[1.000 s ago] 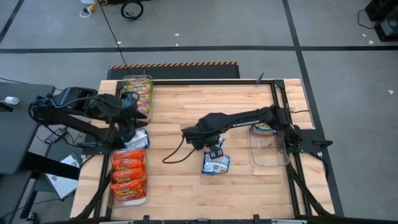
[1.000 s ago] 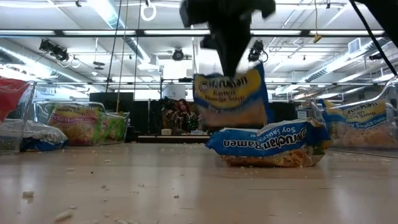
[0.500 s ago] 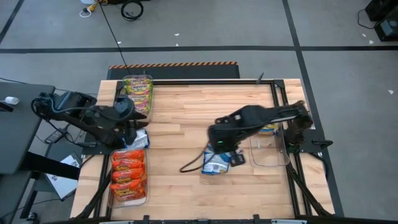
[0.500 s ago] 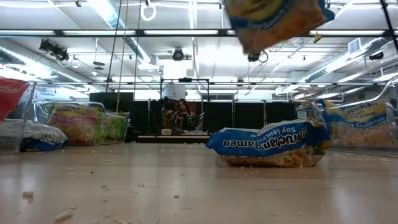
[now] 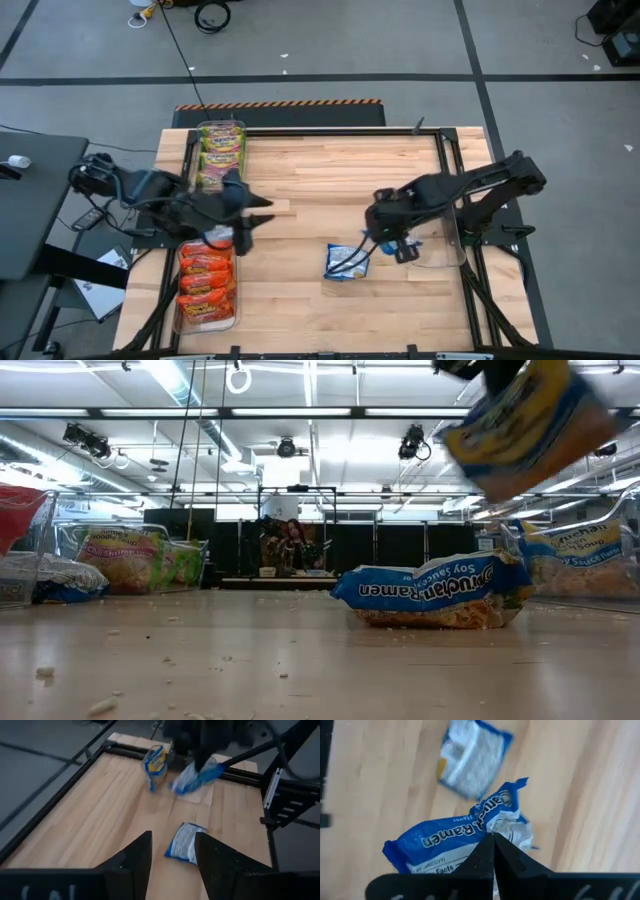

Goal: Sort Maruchan noodles
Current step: Put the top right blue noodle pack into the right transparent bin

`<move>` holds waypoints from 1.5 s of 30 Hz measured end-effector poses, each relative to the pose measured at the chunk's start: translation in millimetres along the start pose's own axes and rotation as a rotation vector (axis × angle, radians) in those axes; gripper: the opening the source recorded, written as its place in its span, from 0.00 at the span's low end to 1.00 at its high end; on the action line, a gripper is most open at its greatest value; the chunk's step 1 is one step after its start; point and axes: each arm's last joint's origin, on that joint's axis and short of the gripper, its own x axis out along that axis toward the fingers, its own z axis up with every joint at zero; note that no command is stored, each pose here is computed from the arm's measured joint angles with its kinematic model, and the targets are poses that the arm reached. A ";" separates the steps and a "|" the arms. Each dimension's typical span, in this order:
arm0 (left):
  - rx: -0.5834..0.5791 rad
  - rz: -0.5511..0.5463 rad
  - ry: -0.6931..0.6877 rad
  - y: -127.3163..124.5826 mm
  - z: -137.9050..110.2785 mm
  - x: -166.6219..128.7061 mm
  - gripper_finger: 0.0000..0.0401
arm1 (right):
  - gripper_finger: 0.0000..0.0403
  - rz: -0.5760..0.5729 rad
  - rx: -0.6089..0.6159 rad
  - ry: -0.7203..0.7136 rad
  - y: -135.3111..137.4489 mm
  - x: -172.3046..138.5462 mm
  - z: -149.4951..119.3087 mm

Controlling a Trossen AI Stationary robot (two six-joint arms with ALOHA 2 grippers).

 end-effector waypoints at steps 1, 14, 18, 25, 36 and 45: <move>0.015 0.002 0.001 -2.5 0.6 6.5 0.38 | 0.01 -0.004 -0.048 -0.019 0.2 11.1 2.1; -0.014 -0.057 0.077 -2.3 -0.4 21.8 0.38 | 0.04 -0.154 -0.419 0.011 3.5 122.2 39.5; -0.007 -0.053 0.090 -1.9 -1.7 21.6 0.38 | 0.11 -0.140 -0.401 0.023 5.8 135.5 42.9; 0.019 -0.052 0.148 0.3 -6.9 21.1 0.38 | 0.25 -0.200 -0.042 -0.082 15.7 110.1 41.2; 0.049 -0.028 0.200 3.4 -12.2 20.0 0.38 | 0.49 -0.349 0.355 -0.191 39.6 130.6 47.6; 0.059 -0.023 0.210 4.0 -13.1 19.7 0.38 | 0.56 -0.471 0.235 -0.046 54.8 172.3 40.8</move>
